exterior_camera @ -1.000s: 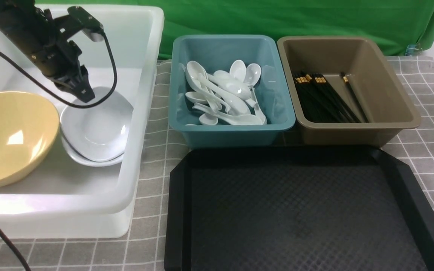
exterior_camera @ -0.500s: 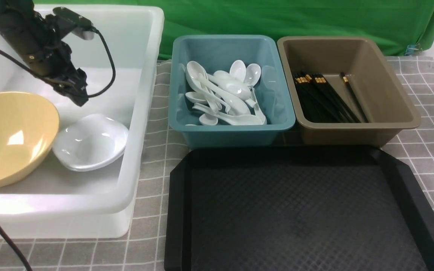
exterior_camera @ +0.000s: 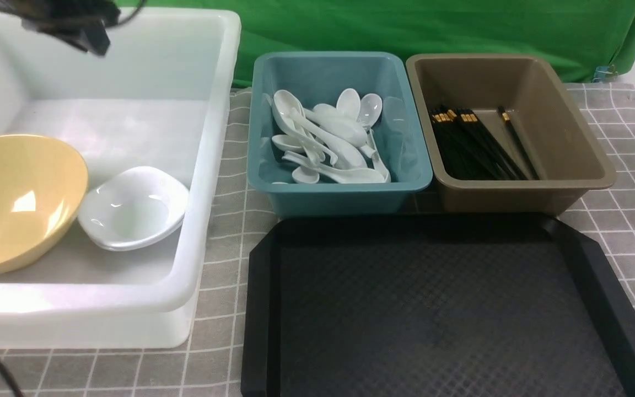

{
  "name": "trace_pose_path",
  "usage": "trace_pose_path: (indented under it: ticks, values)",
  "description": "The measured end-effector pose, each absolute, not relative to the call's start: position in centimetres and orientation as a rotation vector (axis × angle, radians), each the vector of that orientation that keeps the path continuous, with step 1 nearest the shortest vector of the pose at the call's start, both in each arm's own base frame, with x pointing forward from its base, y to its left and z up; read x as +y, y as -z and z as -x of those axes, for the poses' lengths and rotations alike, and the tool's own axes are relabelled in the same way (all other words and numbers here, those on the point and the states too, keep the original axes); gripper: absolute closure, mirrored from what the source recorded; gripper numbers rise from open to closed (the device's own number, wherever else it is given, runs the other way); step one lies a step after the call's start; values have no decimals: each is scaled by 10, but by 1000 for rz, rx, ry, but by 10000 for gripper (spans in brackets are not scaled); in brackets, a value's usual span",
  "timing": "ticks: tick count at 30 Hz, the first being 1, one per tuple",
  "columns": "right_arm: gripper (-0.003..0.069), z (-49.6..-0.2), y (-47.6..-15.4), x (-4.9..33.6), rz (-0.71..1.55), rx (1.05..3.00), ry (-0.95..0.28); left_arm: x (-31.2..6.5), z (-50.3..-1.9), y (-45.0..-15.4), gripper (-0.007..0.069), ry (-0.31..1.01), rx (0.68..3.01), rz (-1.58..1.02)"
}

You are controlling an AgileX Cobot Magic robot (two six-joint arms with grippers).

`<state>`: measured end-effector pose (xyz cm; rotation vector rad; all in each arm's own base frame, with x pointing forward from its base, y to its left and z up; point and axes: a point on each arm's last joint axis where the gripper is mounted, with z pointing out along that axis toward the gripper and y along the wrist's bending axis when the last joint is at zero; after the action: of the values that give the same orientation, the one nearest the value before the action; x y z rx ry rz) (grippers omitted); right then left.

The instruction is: On grey table put chopsticks spoon bowls plates into blue grey white boxes.

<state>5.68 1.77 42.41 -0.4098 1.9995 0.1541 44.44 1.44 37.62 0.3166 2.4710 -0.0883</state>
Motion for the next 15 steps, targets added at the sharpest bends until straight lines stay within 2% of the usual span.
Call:
trace_pose_path:
  ticks: [2,5,10,15]
  values:
    - [648,-57,-424,17,409,1999,-143,10,-425,-387,612,162,2476,-254]
    - [648,-57,-424,17,410,2002,-138,5,-397,-395,625,228,2494,-197]
    - [651,-52,-419,14,411,2017,-133,-2,-339,-386,627,308,2585,-134]
    - [651,-45,-396,12,388,1894,-144,-5,-289,-371,627,324,2620,-56]
